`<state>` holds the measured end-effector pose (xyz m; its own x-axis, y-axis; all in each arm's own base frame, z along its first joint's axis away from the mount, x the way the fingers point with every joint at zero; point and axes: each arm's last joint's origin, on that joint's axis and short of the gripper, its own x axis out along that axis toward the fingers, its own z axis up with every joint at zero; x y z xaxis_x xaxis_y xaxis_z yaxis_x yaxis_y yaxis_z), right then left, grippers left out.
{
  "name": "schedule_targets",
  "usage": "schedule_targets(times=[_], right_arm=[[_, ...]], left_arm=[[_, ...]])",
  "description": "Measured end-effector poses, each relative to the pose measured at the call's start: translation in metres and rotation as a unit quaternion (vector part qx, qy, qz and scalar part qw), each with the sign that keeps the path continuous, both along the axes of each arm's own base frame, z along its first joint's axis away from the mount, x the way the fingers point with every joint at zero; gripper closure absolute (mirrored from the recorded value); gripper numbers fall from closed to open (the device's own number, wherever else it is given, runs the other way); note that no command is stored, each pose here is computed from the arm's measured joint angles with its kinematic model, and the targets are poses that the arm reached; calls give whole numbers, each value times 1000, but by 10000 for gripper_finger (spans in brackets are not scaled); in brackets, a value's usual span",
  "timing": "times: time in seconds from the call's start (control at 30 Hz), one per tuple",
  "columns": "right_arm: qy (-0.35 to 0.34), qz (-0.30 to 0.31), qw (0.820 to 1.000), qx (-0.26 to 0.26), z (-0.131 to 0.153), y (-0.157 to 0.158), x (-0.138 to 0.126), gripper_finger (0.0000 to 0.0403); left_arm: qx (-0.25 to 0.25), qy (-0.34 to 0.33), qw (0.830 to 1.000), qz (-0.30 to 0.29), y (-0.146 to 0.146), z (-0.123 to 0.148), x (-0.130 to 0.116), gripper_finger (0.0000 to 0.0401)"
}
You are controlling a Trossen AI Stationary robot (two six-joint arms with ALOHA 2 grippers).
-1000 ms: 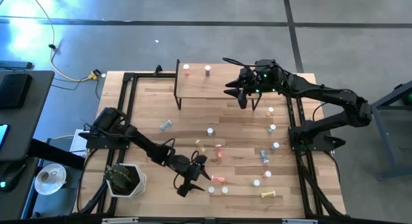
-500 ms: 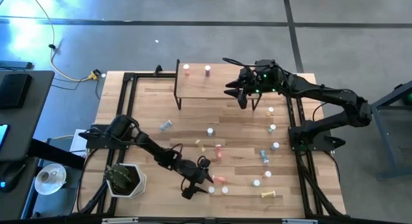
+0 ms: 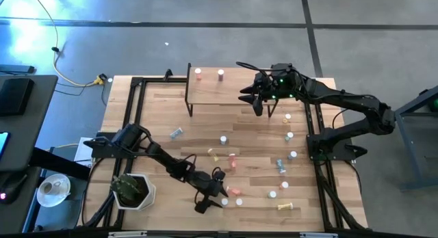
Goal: Pick and place medicine bottles onto shelf by color
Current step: Put the green pill bottle on the shelf
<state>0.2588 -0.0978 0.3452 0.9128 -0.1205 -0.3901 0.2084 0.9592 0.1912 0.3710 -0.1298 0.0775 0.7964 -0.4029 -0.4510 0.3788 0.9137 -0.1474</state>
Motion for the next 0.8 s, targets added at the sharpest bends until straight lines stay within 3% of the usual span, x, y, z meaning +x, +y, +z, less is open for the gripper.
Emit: schedule_targets(times=[0.8], right_arm=[[0,0,1000,0,0,0,0,261]], left_arm=[[-17,1,1000,-4,-7,-5,10,173]])
